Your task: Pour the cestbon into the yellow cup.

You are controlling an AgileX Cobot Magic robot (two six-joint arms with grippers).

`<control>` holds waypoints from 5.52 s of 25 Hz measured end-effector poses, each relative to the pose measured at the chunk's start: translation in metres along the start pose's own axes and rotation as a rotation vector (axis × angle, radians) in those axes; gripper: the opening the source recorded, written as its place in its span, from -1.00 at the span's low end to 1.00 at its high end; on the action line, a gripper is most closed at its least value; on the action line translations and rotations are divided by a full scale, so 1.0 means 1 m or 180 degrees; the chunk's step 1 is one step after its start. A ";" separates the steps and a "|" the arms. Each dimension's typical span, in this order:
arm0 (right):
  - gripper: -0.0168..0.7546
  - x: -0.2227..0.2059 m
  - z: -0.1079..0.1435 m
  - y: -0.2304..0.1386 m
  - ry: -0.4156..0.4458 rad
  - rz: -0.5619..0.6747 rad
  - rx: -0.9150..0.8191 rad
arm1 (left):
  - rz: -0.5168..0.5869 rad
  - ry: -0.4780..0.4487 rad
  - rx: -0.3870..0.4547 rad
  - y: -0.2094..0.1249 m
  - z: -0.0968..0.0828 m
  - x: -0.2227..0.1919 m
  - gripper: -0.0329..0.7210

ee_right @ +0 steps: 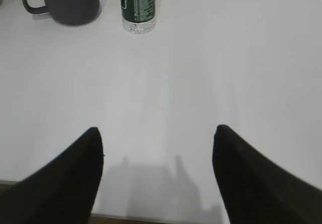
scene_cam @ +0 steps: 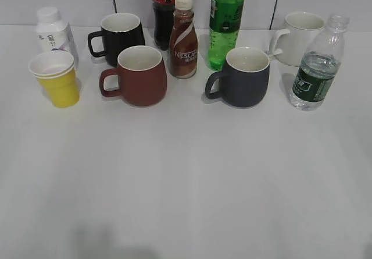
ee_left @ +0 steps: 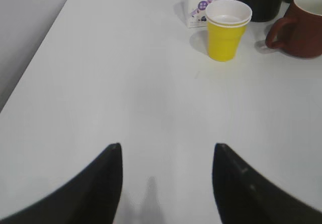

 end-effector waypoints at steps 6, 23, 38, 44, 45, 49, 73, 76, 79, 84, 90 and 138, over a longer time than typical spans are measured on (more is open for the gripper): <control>0.37 0.000 0.002 0.003 0.0048 -0.0014 -0.0030 | 0.0016 -0.0059 0.0001 0.000 -0.002 0.000 0.23; 0.29 -0.084 -0.019 0.089 0.0038 -0.0604 -0.0183 | -0.0877 -0.0591 0.0164 0.066 -0.039 -0.103 0.21; 0.29 -0.211 -0.016 0.100 -0.0081 -0.0672 0.0039 | -0.0330 -0.0738 -0.0008 0.006 -0.069 -0.247 0.21; 0.29 -0.234 -0.017 0.096 -0.0151 -0.0742 -0.0023 | -0.0386 -0.0782 -0.0023 -0.014 -0.072 -0.273 0.41; 0.29 -0.237 -0.017 0.096 -0.0164 -0.0762 -0.0031 | -0.0406 -0.0787 -0.0022 -0.017 -0.072 -0.277 0.48; 0.29 -0.246 -0.017 0.094 -0.0203 -0.0814 -0.0037 | -0.0629 -0.0854 -0.0007 -0.022 -0.073 -0.288 0.69; 0.29 -0.259 -0.016 0.087 -0.0203 -0.0779 -0.0124 | -0.0482 -0.0892 -0.0243 -0.053 -0.083 -0.354 0.74; 0.29 -0.261 -0.015 0.084 -0.0196 -0.0745 -0.0122 | -0.0525 -0.0893 -0.0234 -0.050 -0.084 -0.358 0.74; 0.29 -0.262 -0.015 0.083 -0.0194 -0.0738 -0.0128 | -0.0567 -0.0889 -0.0224 -0.046 -0.085 -0.361 0.74; 0.29 -0.262 -0.015 0.083 -0.0193 -0.0738 -0.0132 | -0.0665 -0.0913 -0.0213 -0.037 -0.089 -0.366 0.74; 0.28 -0.262 -0.015 0.083 -0.0193 -0.0738 -0.0132 | -0.0707 -0.0923 -0.0209 -0.036 -0.092 -0.378 0.73; 0.75 -0.332 0.006 0.015 -0.0095 -0.0418 0.0012 | -0.0426 -0.1949 -0.0414 -0.042 -0.120 -0.288 0.26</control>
Point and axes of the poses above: a point on each arm's last joint axis where the gripper is mounted, x pointing back along that axis away from the gripper, z along the wrist's bending axis when the last joint is at zero, y = z × x, the point moved 5 cm from there along -x, pointing out along that axis toward the gripper, and after that the axes turned 13 degrees about x, right-handed, at the moved point
